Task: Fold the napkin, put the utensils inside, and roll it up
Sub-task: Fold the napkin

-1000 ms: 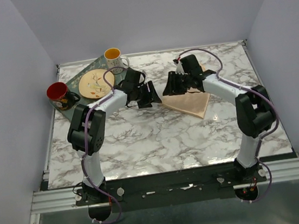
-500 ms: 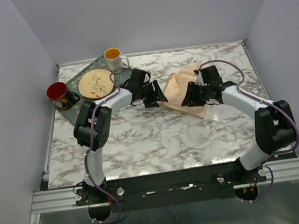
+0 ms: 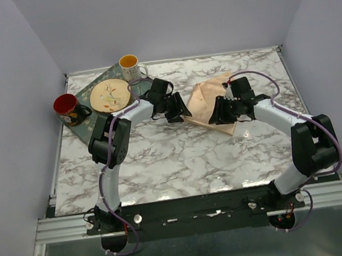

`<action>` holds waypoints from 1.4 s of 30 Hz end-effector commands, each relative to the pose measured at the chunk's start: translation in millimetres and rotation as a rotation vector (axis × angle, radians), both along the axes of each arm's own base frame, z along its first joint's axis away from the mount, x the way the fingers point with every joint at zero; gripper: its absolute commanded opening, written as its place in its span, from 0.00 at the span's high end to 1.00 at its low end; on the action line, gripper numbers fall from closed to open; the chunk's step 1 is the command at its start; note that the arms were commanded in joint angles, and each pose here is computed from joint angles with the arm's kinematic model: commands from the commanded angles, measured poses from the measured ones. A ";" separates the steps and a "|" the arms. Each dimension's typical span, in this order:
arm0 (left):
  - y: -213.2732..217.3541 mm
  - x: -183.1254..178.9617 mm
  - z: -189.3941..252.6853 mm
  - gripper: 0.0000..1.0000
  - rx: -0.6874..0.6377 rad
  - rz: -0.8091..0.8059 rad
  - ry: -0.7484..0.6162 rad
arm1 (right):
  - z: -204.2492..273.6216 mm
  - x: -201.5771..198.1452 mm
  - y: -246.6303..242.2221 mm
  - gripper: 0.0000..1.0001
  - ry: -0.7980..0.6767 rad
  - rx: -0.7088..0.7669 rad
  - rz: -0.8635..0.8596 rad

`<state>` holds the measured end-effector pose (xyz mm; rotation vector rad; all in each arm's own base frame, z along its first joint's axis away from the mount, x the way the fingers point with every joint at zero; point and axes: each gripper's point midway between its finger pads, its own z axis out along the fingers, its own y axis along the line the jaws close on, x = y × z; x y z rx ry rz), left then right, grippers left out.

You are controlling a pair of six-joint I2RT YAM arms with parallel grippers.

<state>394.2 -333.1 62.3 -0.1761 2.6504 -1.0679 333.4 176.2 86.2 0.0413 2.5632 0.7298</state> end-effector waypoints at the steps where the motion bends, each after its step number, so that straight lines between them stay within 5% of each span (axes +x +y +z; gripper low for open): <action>1: -3.8 4.4 0.2 0.41 0.012 0.003 -0.001 | -3.3 -1.4 -7.2 0.52 -0.005 -0.023 -0.008; 11: -7.4 16.6 11.1 0.77 0.042 -0.033 -0.073 | -8.5 -0.2 -10.0 0.53 0.016 -0.011 -0.023; 15: -9.3 18.8 20.1 0.99 0.048 -0.048 -0.103 | -9.1 0.5 -14.1 0.53 0.022 -0.003 -0.037; 24: 1.1 17.8 8.4 1.00 0.111 -0.031 -0.117 | -25.8 -5.0 -18.8 0.55 0.083 0.002 -0.059; 37: 21.8 19.5 -19.3 1.00 0.148 -0.004 -0.073 | -41.0 -6.6 -33.3 0.75 0.120 0.019 -0.077; 42: 24.4 18.3 -16.0 0.86 0.160 -0.011 -0.084 | -23.0 -2.9 -48.2 0.78 0.067 0.028 -0.104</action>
